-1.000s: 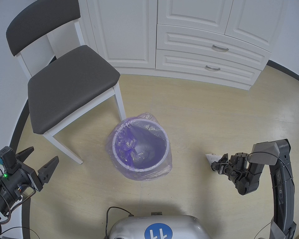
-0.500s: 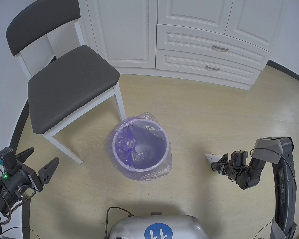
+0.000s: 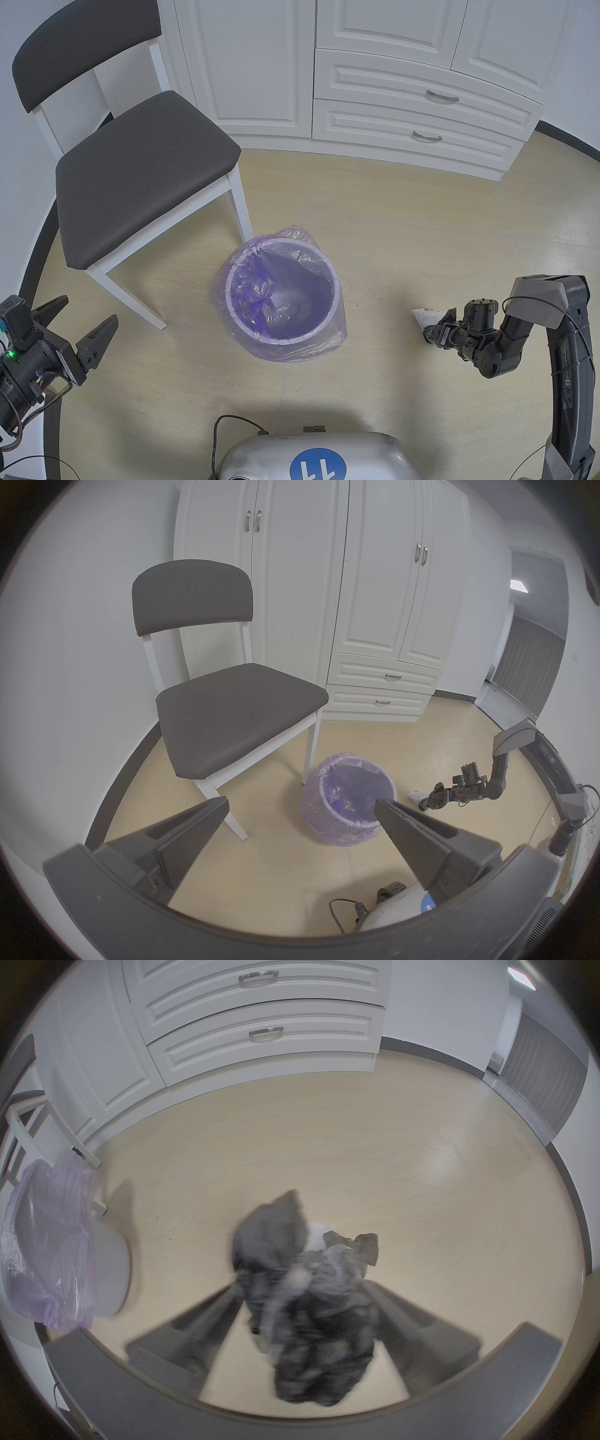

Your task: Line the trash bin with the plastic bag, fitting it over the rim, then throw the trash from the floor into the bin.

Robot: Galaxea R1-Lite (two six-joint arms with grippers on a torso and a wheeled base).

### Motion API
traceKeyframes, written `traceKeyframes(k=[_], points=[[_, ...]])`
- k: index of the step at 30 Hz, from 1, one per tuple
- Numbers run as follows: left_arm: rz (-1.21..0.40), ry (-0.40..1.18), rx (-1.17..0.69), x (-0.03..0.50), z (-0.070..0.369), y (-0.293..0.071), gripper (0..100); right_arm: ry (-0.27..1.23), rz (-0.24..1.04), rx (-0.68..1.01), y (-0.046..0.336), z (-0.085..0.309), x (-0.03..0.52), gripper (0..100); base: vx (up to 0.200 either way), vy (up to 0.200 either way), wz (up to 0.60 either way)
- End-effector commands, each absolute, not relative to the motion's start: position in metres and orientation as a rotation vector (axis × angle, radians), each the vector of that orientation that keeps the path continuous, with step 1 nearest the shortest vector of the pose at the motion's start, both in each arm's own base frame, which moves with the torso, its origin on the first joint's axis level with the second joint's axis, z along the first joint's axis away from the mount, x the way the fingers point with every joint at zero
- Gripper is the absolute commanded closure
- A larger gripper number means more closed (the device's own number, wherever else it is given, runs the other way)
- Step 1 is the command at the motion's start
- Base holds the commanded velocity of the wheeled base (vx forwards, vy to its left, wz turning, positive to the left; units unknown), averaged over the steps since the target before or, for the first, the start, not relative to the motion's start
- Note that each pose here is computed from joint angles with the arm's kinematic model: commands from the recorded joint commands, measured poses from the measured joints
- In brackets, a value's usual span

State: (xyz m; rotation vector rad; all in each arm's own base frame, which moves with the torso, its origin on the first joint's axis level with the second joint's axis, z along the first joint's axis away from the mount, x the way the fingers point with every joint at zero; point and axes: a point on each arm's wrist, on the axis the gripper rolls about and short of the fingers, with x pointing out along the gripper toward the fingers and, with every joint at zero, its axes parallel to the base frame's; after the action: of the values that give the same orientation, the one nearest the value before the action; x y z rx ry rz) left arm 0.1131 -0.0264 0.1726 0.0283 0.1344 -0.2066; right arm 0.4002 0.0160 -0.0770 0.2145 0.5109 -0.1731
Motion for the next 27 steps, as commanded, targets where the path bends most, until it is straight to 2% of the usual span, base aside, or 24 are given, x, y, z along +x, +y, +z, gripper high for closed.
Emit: traceKeyframes(k=[1,9,20,22,23,24,25,26,27], points=[[-0.204,0.133,0.029,0.113,0.172,-0.026,0,0.504,-0.174,0.213,0.016,-0.076,0.401,100,0.0,0.0,0.0],[-0.206,0.131,0.03,0.112,0.171,-0.026,0,0.524,-0.176,0.195,0.019,-0.077,0.397,100,0.0,0.0,0.0],[-0.214,0.126,0.037,0.112,0.172,-0.027,0,0.536,-0.133,0.057,0.025,-0.08,0.388,100,0.0,0.0,0.0],[-0.215,0.111,0.043,0.109,0.173,-0.026,0,0.406,-0.149,-0.172,0.028,-0.06,0.371,100,0.0,0.0,0.0],[-0.215,0.107,0.044,0.108,0.173,-0.026,0,0.376,-0.148,-0.202,0.028,-0.054,0.369,100,0.0,0.0,0.0],[-0.217,0.084,0.056,0.105,0.176,-0.025,0,0.325,-0.097,-0.362,0.027,-0.04,0.355,100,0.0,0.0,0.0],[-0.217,0.084,0.056,0.105,0.176,-0.025,0,0.325,-0.097,-0.362,0.027,-0.04,0.355,100,0.0,0.0,0.0],[-0.217,0.072,0.066,0.103,0.178,-0.025,0,0.341,-0.024,-0.471,0.027,-0.032,0.342,100,0.0,0.0,0.0],[-0.217,0.064,0.066,0.102,0.18,-0.025,0,0.291,0.078,-0.497,0.031,0.003,0.318,100,0.0,0.0,0.0]])
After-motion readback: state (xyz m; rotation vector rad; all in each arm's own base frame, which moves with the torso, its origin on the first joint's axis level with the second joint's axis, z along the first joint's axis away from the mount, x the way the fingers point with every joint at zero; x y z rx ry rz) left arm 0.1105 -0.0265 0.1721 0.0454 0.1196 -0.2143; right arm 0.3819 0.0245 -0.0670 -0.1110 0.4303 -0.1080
